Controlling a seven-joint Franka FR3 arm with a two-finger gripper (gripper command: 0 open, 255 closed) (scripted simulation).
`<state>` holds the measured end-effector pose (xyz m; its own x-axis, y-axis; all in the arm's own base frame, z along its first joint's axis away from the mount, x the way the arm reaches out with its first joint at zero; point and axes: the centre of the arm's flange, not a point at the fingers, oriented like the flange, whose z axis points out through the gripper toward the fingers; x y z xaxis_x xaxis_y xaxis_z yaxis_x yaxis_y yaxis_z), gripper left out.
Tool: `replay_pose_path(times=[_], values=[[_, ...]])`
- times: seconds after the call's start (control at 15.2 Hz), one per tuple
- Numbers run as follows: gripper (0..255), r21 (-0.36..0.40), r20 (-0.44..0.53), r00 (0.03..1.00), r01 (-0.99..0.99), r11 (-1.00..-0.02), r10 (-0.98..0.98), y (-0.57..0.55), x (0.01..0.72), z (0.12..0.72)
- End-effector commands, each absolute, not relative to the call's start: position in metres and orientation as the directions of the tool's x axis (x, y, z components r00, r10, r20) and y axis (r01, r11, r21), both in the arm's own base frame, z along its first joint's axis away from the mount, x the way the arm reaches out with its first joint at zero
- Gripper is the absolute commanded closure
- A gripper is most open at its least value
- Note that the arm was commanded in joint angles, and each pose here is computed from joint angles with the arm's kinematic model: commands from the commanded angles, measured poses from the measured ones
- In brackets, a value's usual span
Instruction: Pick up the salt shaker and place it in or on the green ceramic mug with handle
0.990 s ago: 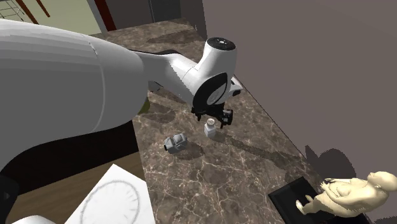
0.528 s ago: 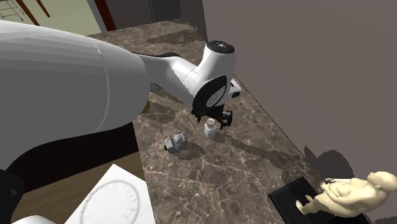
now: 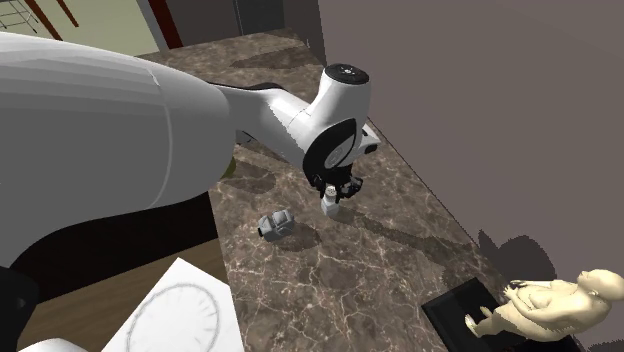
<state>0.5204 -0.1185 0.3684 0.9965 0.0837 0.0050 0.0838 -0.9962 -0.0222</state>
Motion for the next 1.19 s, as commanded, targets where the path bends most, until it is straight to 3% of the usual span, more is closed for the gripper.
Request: replay_pose_path(times=[0.0,1.12], values=[[255,-0.022,0.004,0.996,0.084,-0.996,0.084,-0.118,0.52,0.368],[255,-0.022,0.005,0.996,0.084,-0.996,0.084,-0.118,0.52,0.447]])
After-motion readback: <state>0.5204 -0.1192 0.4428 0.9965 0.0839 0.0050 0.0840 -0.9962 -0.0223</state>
